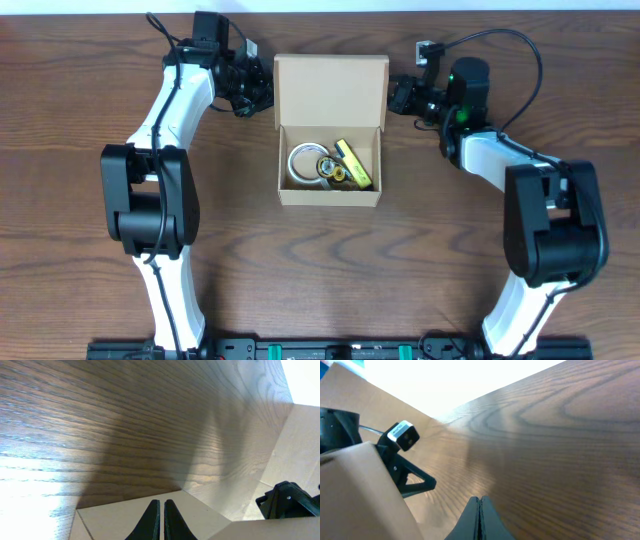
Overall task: Pack container
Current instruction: 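Fold the lid over the box with both grippers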
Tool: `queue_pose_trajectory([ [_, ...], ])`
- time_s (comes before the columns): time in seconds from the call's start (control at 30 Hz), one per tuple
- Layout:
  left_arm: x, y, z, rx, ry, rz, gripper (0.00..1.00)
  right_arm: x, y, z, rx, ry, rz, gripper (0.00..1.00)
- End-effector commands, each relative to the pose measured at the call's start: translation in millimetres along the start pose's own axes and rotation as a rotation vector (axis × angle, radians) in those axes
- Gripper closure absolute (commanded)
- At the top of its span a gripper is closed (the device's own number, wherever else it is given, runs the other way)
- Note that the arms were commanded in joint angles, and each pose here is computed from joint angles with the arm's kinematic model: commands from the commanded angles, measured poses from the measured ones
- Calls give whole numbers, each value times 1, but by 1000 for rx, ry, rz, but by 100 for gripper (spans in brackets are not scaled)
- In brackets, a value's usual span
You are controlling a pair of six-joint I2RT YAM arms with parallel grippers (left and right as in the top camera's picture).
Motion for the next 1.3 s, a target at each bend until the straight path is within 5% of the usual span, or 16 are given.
queue_pose_trajectory([
  [0.0,4,-10,2,-43,12,36,94,1,21,-8,81,11,-52,99],
  [0.93,86,-46,64,-200,50,-41,95,55,129,9,249,202,-46,99],
  [1.27,131,-38,77,-183,-157,-366,95,33,147,60,248,345,153,99],
])
Point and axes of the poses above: each gripper's point midway between its finger pads, its own x axis back along the fingers, its own y axis along the line the jaws close on, z = x × y, the point moved 9 cm from there along x, back along the fingers, and after that the axes turned 2 degrees about x, right-handed, at the moved point
